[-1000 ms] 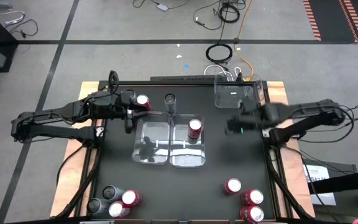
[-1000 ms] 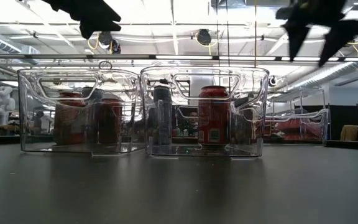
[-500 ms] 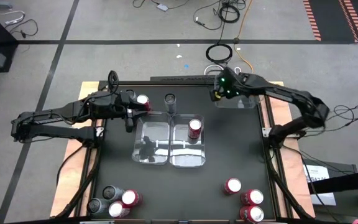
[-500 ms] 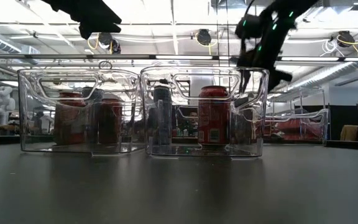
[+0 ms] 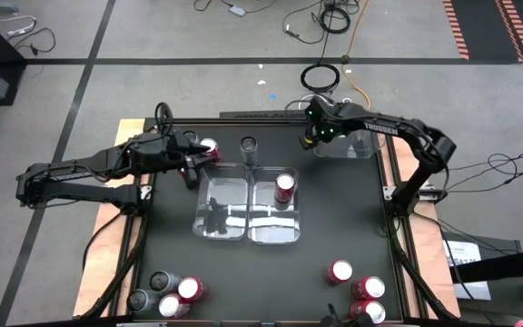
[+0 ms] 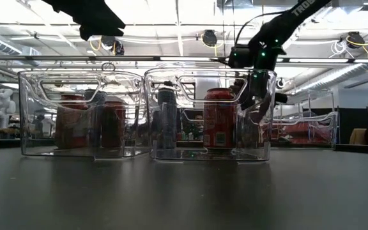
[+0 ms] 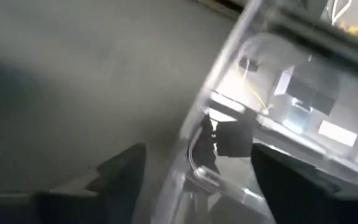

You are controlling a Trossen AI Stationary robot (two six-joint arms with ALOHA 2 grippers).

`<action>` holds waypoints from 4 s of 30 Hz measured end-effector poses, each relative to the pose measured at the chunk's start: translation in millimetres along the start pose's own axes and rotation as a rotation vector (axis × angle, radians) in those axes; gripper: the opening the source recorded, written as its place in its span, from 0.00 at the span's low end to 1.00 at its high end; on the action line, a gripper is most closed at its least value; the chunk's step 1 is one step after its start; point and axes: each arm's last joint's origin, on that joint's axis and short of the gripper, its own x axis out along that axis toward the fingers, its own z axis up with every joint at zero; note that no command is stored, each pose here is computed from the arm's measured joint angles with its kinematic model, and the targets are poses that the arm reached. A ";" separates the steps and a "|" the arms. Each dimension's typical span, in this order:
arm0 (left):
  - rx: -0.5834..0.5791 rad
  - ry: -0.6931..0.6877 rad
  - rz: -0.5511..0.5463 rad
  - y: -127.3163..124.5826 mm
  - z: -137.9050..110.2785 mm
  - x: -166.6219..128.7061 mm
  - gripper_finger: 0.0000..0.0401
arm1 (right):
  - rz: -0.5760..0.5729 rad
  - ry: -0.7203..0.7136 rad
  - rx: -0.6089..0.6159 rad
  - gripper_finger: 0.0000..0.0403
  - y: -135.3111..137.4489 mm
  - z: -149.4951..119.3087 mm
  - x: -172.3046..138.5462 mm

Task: Sort soda cans
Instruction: Move the top transparent bin to the right of the bottom right transparent bin

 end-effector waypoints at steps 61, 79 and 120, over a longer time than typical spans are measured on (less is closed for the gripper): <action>-0.002 -0.011 0.017 0.4 0.9 0.1 0.42 | 0.140 0.257 -0.959 0.00 99.2 -225.8 -141.7; -0.002 -0.010 0.017 0.4 0.8 0.0 0.42 | 0.268 0.282 -1.202 0.00 102.9 -274.7 -129.0; -0.002 -0.010 0.017 0.4 0.8 0.1 0.42 | 0.375 0.325 -1.109 0.17 112.4 -272.8 -146.4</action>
